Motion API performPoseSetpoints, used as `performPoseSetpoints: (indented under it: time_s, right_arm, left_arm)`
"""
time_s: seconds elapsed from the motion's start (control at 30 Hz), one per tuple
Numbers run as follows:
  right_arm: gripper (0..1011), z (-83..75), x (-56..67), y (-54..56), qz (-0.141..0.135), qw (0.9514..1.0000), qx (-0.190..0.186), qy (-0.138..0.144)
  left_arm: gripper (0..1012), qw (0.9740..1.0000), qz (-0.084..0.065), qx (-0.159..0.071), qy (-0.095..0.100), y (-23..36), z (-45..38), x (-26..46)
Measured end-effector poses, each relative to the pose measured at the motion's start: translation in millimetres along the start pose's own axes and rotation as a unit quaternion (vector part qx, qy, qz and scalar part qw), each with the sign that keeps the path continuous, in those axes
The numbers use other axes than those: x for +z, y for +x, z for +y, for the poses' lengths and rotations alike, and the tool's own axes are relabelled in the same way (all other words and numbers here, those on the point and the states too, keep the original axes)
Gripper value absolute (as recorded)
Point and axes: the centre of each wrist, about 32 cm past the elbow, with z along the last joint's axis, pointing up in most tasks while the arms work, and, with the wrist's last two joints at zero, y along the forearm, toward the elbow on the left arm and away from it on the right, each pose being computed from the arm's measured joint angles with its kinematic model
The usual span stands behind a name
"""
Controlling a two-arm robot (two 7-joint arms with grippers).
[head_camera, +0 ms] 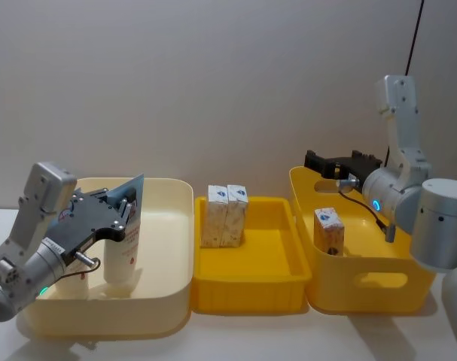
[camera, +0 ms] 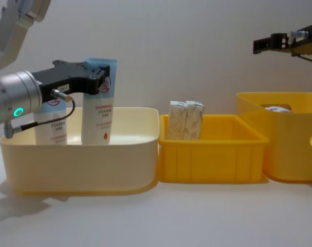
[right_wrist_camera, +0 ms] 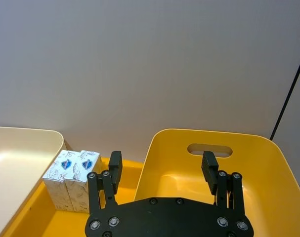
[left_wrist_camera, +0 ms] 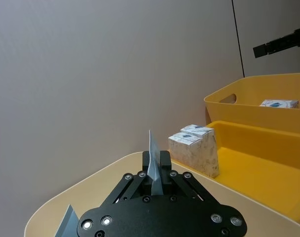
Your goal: Bimanual collaborative sorting of washing and personal care products
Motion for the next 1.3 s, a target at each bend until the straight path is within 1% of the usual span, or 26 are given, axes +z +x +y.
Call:
performPoseSetpoints:
  time_s: [0.3,0.5,0.67,0.8,1.1,1.3]
  right_arm:
    - [1001,0.0,0.0,0.0,0.000,1.0000,0.000,0.000]
    - [1001,0.0,0.0,0.0,0.000,1.0000,0.000,0.000]
    - [1001,0.0,0.0,0.0,0.000,1.0000,0.000,0.000]
    - [1001,0.0,0.0,0.0,0.000,1.0000,0.000,0.000]
    - [1001,0.0,0.0,0.0,0.000,1.0000,0.000,0.000]
    - [1001,0.0,0.0,0.0,0.000,1.0000,0.000,0.000]
  left_arm:
    - [89,0.9999,-0.010,-0.002,-0.007,-1.9,-1.1,6.2]
    - [85,0.9999,-0.013,-0.003,-0.008,-2.9,-1.9,8.5]
    - [85,0.9999,-0.012,-0.004,-0.007,-4.0,-2.3,8.5]
    - [85,0.9999,-0.008,-0.005,-0.007,-6.0,-2.8,7.2]
    - [85,0.9999,0.008,-0.008,-0.002,-13.8,-4.6,-1.0]
    - [86,0.9999,0.012,-0.008,-0.003,-17.2,-5.4,-3.8]
